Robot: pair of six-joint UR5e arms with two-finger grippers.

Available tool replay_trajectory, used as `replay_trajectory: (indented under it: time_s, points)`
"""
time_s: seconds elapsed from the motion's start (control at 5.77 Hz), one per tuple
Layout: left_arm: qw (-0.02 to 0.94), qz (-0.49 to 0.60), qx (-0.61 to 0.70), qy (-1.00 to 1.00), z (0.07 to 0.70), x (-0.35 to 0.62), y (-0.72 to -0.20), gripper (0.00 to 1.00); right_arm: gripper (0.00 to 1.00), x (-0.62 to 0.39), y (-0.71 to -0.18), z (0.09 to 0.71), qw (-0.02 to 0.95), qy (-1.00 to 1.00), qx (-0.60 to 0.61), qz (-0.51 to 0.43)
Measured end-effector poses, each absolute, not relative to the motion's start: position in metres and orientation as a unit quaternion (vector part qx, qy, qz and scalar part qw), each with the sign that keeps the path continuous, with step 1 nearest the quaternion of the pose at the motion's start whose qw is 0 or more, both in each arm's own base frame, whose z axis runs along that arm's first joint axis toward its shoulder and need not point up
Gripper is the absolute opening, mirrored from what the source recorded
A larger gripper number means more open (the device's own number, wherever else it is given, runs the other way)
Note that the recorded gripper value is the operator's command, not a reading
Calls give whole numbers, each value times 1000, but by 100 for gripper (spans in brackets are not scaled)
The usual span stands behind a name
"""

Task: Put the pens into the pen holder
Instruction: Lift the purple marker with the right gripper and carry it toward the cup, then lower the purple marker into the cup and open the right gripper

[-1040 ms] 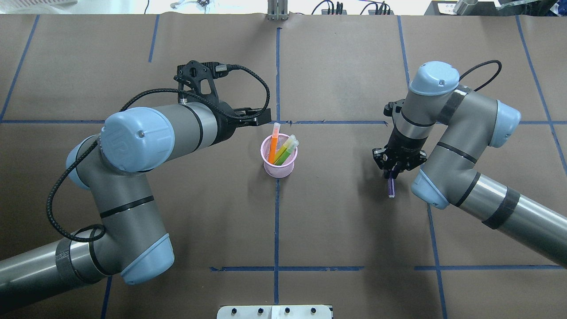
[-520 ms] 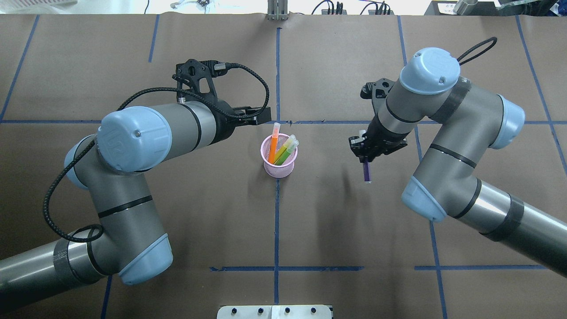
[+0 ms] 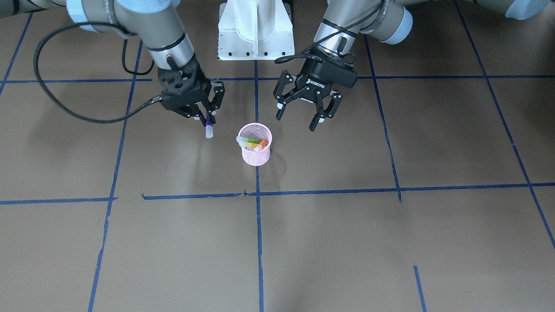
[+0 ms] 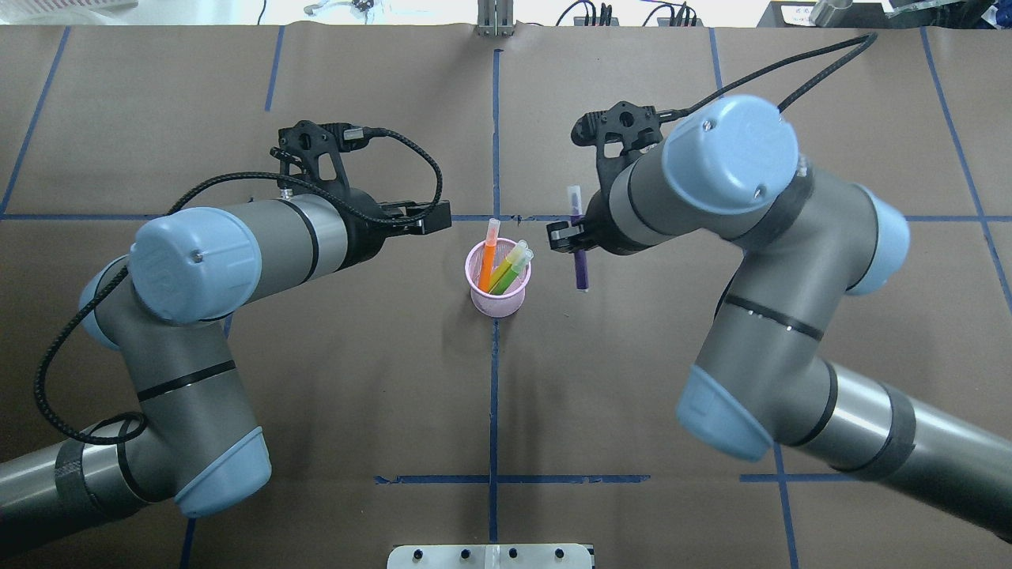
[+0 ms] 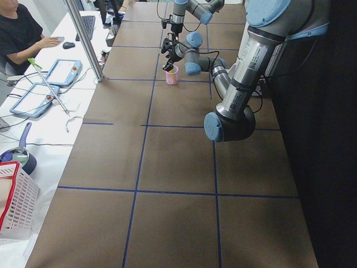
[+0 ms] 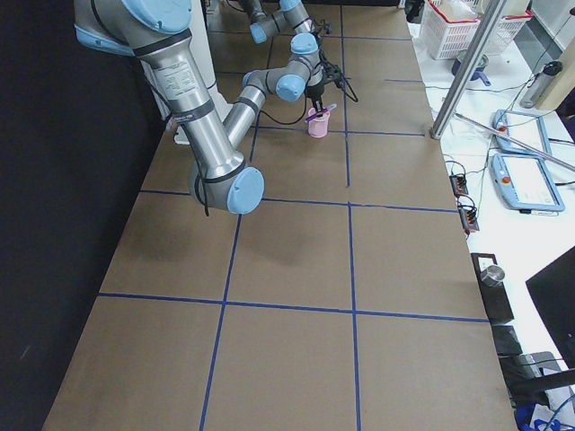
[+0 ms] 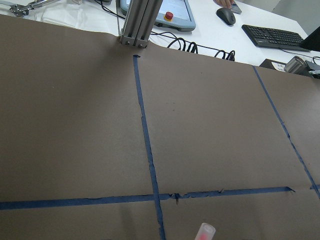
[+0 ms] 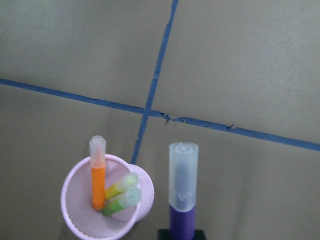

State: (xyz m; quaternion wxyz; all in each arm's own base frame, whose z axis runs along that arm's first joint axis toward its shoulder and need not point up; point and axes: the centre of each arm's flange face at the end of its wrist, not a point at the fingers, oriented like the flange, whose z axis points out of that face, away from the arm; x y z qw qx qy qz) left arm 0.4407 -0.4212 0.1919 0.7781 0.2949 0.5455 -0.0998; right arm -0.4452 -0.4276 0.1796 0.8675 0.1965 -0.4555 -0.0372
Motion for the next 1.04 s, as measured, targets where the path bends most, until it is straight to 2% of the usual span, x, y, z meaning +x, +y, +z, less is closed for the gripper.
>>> replay_trajectory:
  time_s: [0.69, 0.87, 1.04]
  points:
    - [777, -105, 298, 544, 238, 423, -419, 90, 0, -510, -383, 170, 825, -443, 344, 61]
    - [776, -105, 299, 545, 249, 419, -417, 90, 2, -529, -382, 173, 813, -451, 359, 82]
    - [776, -105, 299, 546, 254, 417, -416, 90, 12, -544, -383, 174, 808, -455, 364, 90]
